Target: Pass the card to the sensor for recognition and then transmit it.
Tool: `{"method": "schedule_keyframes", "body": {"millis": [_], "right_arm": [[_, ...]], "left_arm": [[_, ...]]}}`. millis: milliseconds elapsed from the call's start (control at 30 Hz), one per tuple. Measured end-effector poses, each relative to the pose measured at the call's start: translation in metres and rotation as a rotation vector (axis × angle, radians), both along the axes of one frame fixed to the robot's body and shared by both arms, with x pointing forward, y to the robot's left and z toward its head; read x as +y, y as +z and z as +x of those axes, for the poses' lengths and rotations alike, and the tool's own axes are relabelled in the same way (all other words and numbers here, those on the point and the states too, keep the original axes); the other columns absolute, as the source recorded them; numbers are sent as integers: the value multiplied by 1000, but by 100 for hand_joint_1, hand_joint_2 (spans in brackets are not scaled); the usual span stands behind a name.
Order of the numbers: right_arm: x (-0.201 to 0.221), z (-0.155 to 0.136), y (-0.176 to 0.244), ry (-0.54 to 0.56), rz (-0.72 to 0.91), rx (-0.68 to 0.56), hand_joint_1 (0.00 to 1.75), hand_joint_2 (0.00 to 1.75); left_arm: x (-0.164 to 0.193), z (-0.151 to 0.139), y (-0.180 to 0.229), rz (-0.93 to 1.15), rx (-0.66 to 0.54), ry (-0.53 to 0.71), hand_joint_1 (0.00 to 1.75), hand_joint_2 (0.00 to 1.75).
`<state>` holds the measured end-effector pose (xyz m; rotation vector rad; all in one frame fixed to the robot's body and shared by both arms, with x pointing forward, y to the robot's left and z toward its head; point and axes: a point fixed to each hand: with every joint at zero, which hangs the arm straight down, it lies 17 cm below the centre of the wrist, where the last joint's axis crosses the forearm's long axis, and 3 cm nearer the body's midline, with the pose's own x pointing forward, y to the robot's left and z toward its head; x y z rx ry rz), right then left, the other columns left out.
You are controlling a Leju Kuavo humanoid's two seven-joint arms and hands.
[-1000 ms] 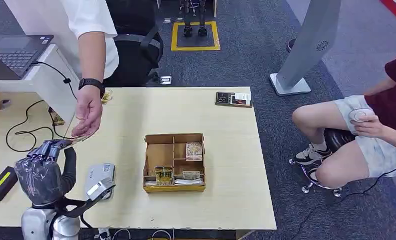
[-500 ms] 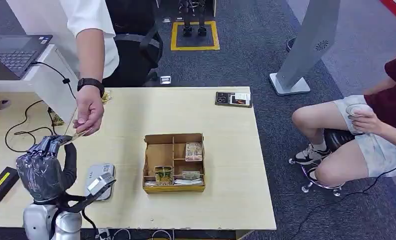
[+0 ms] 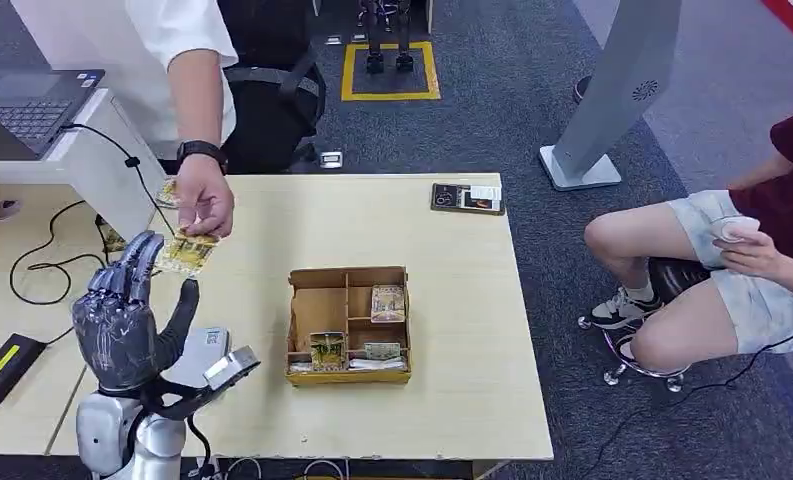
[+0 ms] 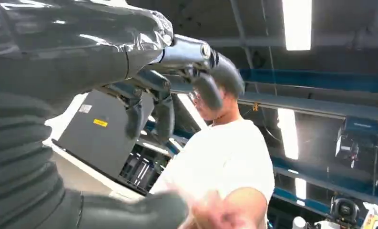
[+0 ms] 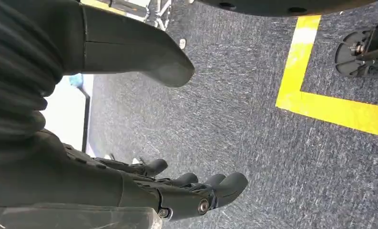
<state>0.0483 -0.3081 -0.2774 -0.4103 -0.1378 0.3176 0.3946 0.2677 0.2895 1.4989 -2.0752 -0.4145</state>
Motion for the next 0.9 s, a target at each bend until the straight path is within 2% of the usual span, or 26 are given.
{"method": "schedule_keyframes", "body": {"millis": [200, 533, 900], "right_arm": [[0, 0, 0, -1, 1, 0, 0, 175], [0, -1, 0, -15, 3, -4, 0, 175], [2, -2, -1, -21, 20, -16, 0, 175]], "left_arm": [[-4, -4, 3, 6, -27, -34, 0, 175], [5, -9, 4, -101, -62, -65, 0, 175], [-49, -44, -31, -57, 26, -234, 0, 175]]}}
